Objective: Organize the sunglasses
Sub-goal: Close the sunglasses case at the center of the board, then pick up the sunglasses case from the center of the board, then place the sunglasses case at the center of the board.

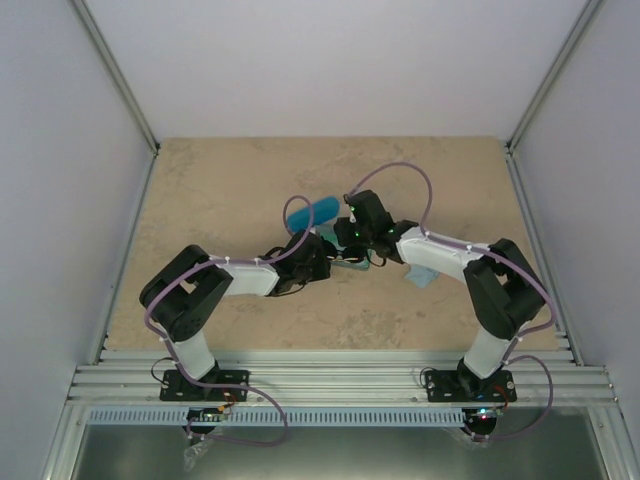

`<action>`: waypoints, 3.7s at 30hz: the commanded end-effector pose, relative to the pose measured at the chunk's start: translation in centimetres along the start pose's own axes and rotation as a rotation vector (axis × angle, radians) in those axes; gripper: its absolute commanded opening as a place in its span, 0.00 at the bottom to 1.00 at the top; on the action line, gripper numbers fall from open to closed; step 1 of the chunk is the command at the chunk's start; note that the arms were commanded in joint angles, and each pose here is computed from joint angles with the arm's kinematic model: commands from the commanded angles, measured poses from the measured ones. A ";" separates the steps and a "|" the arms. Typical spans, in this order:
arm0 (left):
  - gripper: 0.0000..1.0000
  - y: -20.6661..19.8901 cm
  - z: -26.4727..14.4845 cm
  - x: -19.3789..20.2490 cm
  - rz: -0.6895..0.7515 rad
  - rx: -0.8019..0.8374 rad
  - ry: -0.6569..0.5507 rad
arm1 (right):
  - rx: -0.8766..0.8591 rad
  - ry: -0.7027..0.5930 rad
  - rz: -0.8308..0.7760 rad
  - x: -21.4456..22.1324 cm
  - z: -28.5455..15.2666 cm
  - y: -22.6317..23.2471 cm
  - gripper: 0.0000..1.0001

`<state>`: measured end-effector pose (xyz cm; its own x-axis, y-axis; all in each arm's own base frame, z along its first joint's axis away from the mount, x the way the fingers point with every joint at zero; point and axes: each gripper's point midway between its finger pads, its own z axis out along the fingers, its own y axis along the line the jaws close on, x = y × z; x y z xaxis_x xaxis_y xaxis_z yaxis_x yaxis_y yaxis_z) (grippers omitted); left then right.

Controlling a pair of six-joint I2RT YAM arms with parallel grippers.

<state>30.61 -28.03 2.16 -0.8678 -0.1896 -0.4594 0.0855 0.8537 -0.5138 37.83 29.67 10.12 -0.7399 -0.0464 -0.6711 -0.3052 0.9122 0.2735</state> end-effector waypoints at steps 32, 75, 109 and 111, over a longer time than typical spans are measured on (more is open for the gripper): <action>0.50 3.8 -10.0 -7.9 -0.024 -0.132 -0.267 | -0.047 0.104 -0.342 4.9 -0.9 -0.5 0.92; 0.71 1.3 -15.4 -13.5 0.019 -0.079 -0.300 | 0.069 0.358 -0.481 11.4 1.2 -2.6 0.97; 0.77 0.9 -9.8 -14.2 0.228 -0.089 -0.195 | 0.452 0.124 0.035 1.1 -0.9 -21.1 0.82; 0.84 1.1 -9.0 -14.6 0.269 -0.112 -0.188 | 0.440 0.129 0.036 1.0 -1.0 -21.0 0.91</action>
<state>37.04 -19.56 14.24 -0.7508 -0.0990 -0.6531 0.1803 0.9205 -0.3468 40.91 9.73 2.85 -0.8569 -0.0377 -0.5142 -0.0049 0.9979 -0.0650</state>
